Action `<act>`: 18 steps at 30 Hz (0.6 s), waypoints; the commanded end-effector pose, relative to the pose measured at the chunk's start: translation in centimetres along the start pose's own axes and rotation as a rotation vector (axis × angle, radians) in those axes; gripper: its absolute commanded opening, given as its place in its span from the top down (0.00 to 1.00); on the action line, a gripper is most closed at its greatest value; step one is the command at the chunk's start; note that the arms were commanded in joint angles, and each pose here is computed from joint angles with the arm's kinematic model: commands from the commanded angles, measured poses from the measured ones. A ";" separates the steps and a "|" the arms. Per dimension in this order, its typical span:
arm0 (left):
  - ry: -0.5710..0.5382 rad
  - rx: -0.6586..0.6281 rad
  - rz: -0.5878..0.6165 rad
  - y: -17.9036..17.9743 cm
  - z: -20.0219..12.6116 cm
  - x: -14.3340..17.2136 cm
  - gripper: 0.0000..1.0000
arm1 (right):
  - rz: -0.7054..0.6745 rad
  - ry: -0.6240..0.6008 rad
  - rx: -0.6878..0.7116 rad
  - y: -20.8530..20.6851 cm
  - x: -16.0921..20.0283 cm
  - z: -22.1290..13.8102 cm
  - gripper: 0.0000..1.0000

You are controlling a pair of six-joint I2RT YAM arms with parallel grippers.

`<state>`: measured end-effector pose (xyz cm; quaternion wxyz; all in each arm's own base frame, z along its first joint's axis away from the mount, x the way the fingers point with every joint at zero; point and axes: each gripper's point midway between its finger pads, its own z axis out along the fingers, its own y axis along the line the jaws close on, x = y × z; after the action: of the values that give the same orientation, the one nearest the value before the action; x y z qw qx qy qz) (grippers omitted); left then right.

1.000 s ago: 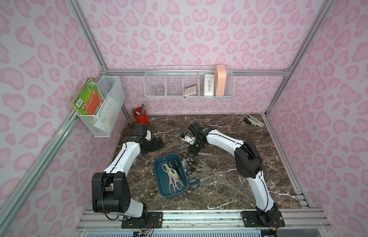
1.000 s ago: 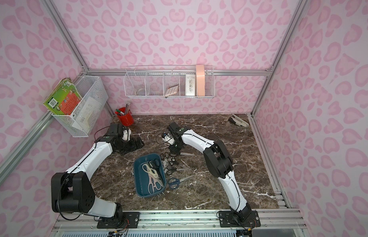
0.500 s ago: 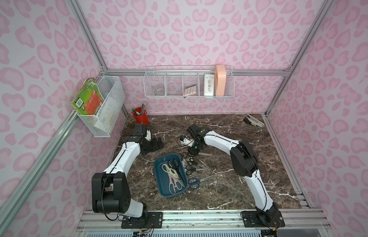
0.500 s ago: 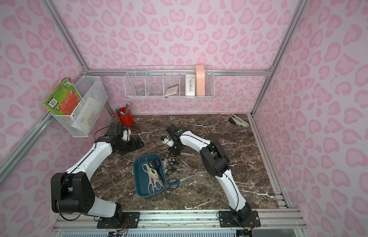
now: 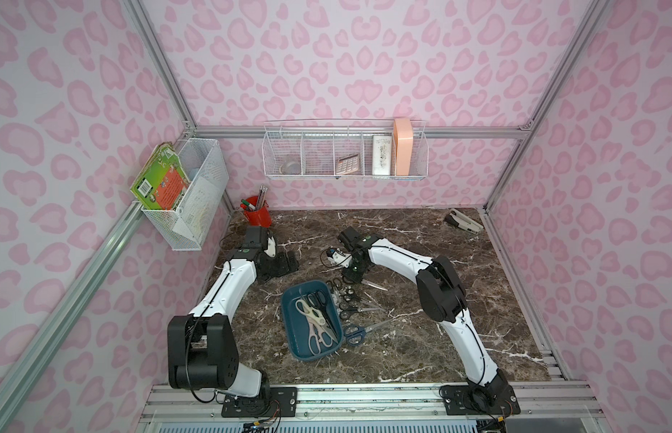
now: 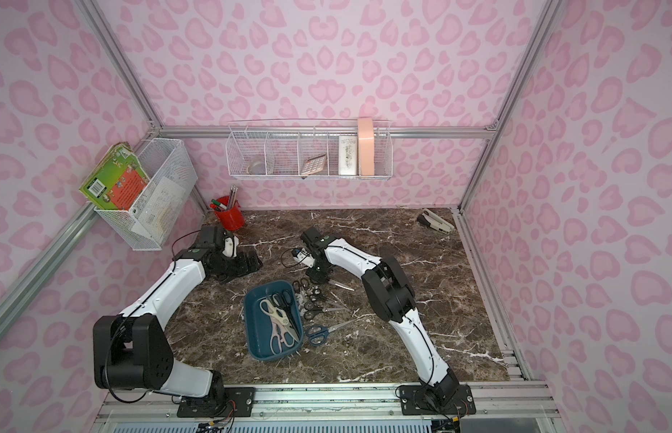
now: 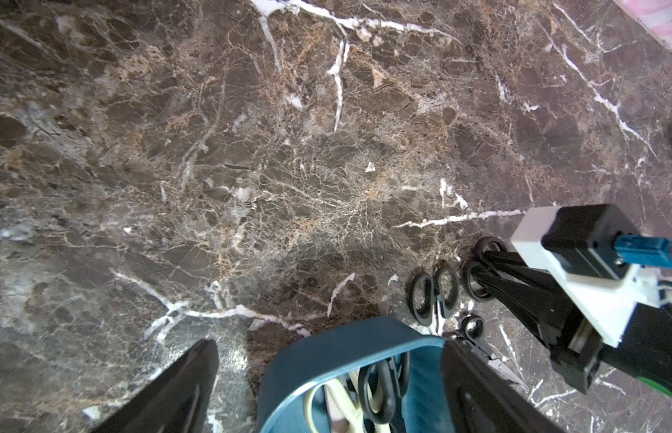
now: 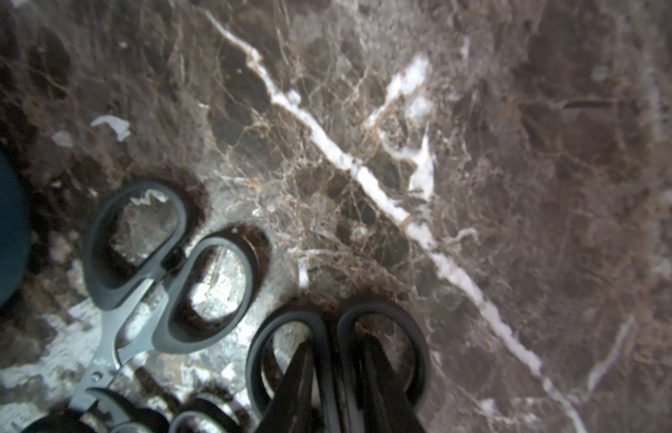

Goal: Put the scissors into the storage box
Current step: Pick up the scissors from the center of the board.

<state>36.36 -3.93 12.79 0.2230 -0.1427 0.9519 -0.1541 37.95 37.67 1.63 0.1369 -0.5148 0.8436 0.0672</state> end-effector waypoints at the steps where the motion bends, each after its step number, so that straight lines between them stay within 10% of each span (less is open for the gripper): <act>1: 0.001 -0.005 0.013 0.0 -0.2 0.0 0.02 | 0.010 0.152 0.023 -0.2 3.8 1.7 0.79; 18: 0.002 -0.009 0.008 0.1 -0.2 0.0 0.02 | 0.091 0.084 0.036 -1.0 3.3 0.6 1.00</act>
<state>36.37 -3.79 12.84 0.2245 -0.1440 0.9520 -0.1501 37.88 37.31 1.59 0.1478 -0.4947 0.8533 0.0733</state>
